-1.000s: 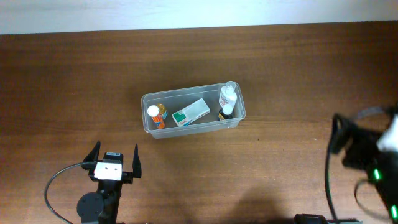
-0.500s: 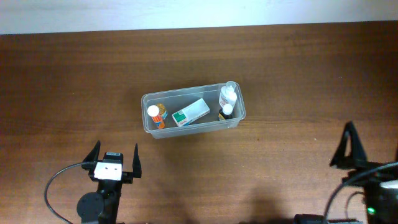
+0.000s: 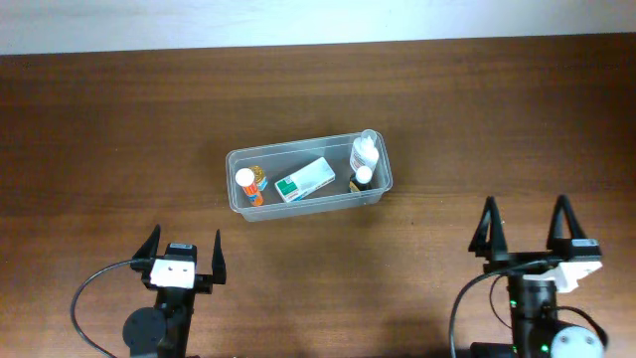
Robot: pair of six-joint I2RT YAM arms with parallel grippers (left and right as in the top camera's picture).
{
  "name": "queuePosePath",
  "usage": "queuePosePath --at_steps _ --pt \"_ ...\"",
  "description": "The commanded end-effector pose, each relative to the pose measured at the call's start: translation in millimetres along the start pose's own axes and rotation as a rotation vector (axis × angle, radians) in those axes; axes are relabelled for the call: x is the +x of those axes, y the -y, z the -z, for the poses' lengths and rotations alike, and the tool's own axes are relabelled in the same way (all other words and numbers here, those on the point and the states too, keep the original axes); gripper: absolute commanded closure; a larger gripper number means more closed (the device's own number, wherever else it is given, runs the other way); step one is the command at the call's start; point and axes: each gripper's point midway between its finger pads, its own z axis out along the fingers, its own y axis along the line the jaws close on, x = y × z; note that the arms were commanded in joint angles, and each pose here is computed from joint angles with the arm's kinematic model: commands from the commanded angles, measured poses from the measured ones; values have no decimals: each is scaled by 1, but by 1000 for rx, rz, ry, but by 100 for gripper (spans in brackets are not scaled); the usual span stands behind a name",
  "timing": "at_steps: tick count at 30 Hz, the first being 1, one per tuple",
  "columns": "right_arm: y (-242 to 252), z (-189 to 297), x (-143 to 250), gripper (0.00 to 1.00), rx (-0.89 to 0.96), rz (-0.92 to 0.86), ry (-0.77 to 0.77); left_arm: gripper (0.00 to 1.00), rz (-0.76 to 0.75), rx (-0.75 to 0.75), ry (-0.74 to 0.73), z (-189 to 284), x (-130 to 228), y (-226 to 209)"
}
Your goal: Pack container
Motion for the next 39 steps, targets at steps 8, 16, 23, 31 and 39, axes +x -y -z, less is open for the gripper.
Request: queuePosePath --at_steps 8,16,23,31,39 --pt "11 0 66 2 15 -19 -82 1 -12 5 5 0 1 1" --pt "18 3 116 2 32 -28 -181 1 -12 5 5 0 1 1" --pt "22 8 140 2 42 15 -282 0 -12 5 5 0 1 1" --pt "22 11 150 2 23 123 -324 1 -12 5 4 0 1 1" --pt "23 11 150 2 20 156 -325 1 -12 5 5 0 1 1"
